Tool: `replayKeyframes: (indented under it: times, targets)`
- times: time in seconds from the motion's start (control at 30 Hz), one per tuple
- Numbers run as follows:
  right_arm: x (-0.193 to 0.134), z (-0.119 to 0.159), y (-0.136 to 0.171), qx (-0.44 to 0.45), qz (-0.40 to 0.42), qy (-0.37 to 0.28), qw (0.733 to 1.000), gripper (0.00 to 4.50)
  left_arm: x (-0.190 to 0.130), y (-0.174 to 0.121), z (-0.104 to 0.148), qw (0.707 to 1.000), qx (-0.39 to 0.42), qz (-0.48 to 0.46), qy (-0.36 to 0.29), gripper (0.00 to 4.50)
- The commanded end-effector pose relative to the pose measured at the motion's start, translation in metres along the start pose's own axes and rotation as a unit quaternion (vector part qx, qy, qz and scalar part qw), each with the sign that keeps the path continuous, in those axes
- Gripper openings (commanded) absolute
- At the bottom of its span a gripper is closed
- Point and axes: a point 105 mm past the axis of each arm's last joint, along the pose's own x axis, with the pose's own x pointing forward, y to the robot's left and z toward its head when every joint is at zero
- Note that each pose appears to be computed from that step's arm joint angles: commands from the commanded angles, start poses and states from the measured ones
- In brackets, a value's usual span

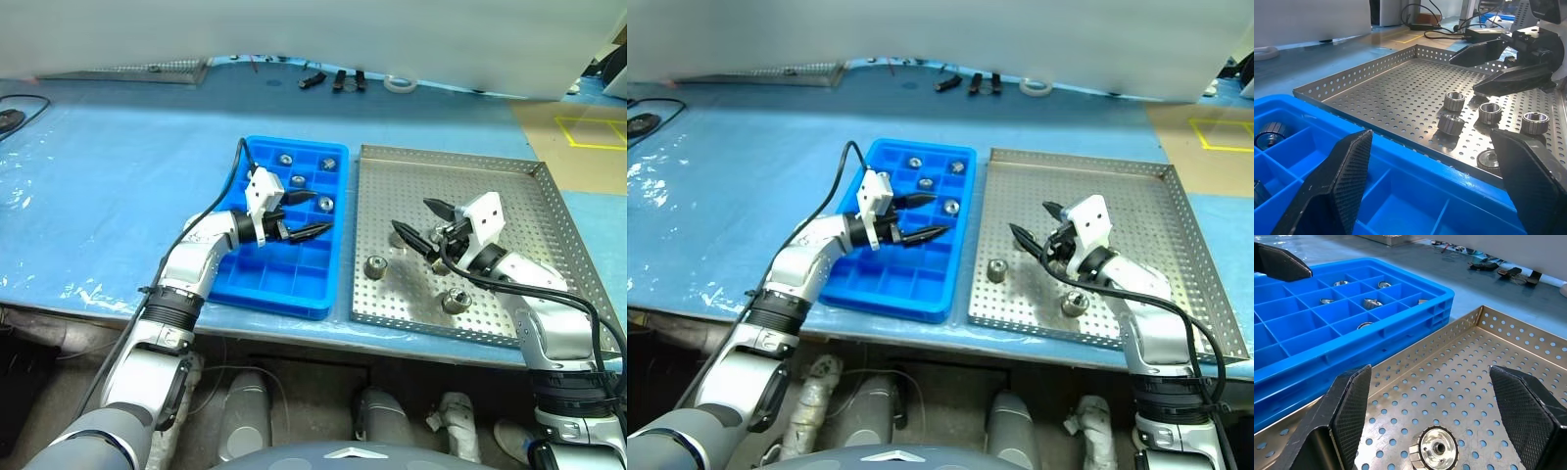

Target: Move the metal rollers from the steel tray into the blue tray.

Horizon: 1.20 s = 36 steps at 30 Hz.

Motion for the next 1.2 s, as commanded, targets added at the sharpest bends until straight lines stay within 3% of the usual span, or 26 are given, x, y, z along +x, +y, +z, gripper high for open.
replayKeyframes:
  times: [0.03, 1.2]
  targets:
    - [-0.0037, 0.0127, -0.0052, -0.026, -0.018, -0.023, 0.999, 4.08, 0.0018, 0.0, 0.0112, 1.0, 0.017, -0.001, -0.016, 4.07]
    - [-0.0032, 0.0141, -0.0052, -0.025, -0.031, -0.026, 0.999, 4.08, 0.0061, -0.0036, 0.0163, 1.0, 0.014, -0.011, -0.022, 4.07]
